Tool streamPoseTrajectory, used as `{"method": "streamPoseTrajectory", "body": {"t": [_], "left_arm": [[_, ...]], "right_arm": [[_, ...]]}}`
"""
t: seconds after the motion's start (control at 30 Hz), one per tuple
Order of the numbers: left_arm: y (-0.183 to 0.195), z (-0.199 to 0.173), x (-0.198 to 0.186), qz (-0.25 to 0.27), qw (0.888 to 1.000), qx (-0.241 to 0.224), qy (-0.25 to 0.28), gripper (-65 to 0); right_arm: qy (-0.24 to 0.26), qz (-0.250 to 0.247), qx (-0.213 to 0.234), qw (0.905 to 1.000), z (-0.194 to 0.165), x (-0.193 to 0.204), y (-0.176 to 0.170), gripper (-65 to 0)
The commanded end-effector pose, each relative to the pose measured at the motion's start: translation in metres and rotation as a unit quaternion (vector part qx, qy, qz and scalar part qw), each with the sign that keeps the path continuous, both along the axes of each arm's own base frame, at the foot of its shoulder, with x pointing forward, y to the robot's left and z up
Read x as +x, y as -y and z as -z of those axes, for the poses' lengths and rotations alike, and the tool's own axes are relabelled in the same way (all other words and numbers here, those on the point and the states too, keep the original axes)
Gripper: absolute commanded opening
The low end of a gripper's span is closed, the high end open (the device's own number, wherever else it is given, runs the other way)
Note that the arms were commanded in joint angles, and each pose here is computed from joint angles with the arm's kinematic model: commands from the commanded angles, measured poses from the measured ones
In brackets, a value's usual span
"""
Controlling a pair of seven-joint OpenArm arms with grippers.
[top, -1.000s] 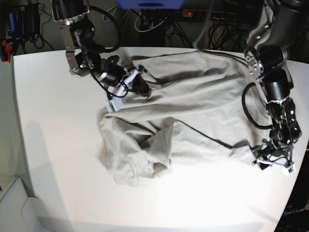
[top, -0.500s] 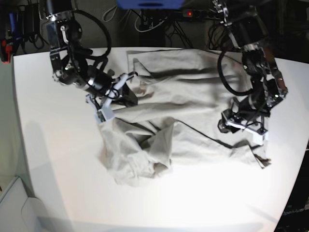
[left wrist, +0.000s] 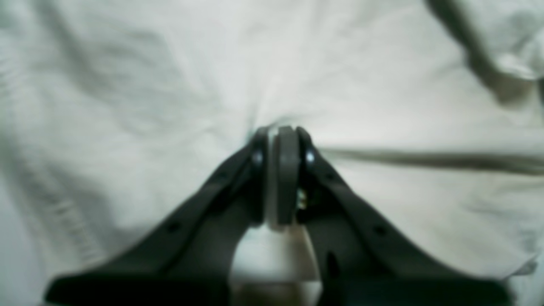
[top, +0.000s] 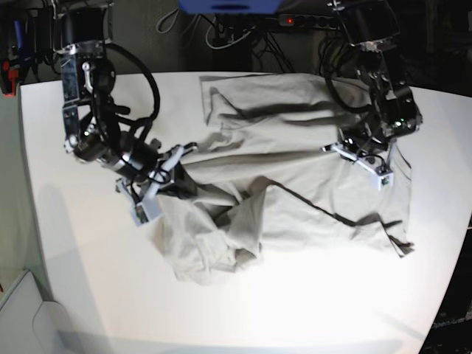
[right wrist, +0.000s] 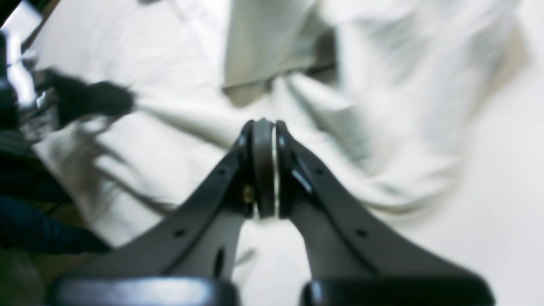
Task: Layout the t-shirt on the table in an organized manner, then fold the t-shirt properly
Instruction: 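Release the fabric and reposition both grippers over the t-shirt, then grasp the t-shirt hem with the right gripper, left gripper holding fabric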
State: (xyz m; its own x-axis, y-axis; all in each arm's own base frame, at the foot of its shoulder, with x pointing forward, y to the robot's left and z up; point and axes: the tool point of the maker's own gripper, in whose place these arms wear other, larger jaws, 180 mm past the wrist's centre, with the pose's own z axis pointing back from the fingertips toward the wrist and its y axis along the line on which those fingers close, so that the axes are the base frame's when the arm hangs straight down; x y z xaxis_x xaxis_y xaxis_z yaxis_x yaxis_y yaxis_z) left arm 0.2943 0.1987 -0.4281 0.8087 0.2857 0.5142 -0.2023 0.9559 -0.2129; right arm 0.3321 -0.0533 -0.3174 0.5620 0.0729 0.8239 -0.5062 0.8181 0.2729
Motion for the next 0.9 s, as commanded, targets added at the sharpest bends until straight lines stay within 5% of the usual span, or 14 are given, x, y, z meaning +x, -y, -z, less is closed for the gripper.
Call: {"method": "streamPoseTrajectory", "body": {"t": [0.0,0.27,0.57,0.87], "left_arm": [[-0.021,0.003,-0.011,-0.006,0.999,0.033,-0.025,-60.7],[-0.09,0.003,-0.047,-0.056,0.994,0.08,-0.049,-60.7],[-0.111,-0.002,-0.055,-0.072,0.991,0.095,-0.053,-60.7],[-0.111,-0.002,-0.055,-0.072,0.991,0.095,-0.053,-60.7]], "right_arm": [[0.03,0.002,0.01,0.9995,-0.02,0.015,0.001,-65.0],[0.01,0.011,0.007,0.9999,-0.014,0.052,0.006,-64.4],[-0.005,0.013,0.022,0.9996,-0.013,0.078,-0.004,-46.4],[0.01,-0.098,-0.009,0.9951,-0.021,0.065,-0.075,-41.0]]}}
